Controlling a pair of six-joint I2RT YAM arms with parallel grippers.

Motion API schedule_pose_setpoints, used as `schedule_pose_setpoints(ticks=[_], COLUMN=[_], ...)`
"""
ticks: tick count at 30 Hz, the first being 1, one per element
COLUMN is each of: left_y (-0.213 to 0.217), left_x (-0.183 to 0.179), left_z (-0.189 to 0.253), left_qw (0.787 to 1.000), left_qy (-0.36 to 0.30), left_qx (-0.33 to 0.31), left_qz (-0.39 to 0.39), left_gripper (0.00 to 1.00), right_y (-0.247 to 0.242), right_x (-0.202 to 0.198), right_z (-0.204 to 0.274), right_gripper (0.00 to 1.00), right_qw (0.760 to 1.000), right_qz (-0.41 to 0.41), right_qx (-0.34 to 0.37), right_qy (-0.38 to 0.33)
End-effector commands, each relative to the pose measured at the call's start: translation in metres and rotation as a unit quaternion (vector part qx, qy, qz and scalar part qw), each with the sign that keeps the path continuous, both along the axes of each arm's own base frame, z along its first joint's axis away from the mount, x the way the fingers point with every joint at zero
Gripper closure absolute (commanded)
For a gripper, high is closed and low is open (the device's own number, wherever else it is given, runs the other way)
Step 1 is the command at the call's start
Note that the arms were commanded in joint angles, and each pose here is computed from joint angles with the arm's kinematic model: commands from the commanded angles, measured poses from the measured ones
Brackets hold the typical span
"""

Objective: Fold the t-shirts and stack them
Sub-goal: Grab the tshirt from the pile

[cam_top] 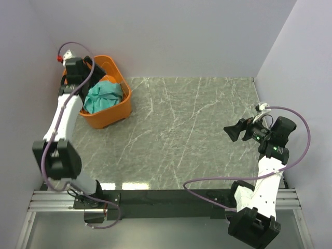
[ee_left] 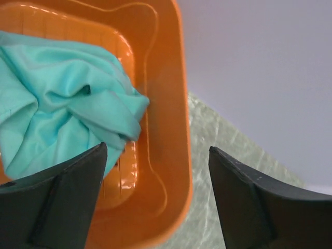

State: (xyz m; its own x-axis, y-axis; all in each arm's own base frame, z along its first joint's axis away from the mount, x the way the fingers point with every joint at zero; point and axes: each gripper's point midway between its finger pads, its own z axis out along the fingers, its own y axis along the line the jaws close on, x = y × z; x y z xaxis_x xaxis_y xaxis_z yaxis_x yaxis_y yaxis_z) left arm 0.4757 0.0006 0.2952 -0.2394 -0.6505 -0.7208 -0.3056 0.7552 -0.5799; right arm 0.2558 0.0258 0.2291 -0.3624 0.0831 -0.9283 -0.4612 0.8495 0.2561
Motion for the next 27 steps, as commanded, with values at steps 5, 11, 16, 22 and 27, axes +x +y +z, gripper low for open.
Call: schedule_pose_setpoints(ticks=[5,11,16,22,27], left_y=[0.027,0.039,0.036,0.027,0.026], left_x=[0.053,0.077,0.083,0.085,0.090], left_z=[-0.051,-0.091,-0.125,-0.143,-0.134], left_qw=[0.992,0.985,0.980,0.979,0.982], left_qy=[0.105,0.150,0.182,0.194,0.176], left_qx=[0.007,0.036,0.037,0.036,0.049], left_qz=[0.064,0.081,0.073,0.049,0.037], left_gripper=[0.19,0.23,0.28,0.42,0.75], right_y=[0.005,0.006,0.006,0.005,0.004], right_x=[-0.001,-0.001,-0.001,0.000,0.001], right_z=[0.021,0.020,0.019,0.019,0.019], right_gripper=[0.01,0.01,0.01,0.02,0.02], right_qw=[0.999,1.000,1.000,1.000,1.000], right_qz=[0.017,0.018,0.018,0.015,0.011], right_qx=[-0.012,-0.008,-0.004,-0.005,-0.004], right_qy=[-0.029,-0.024,-0.020,-0.018,-0.016])
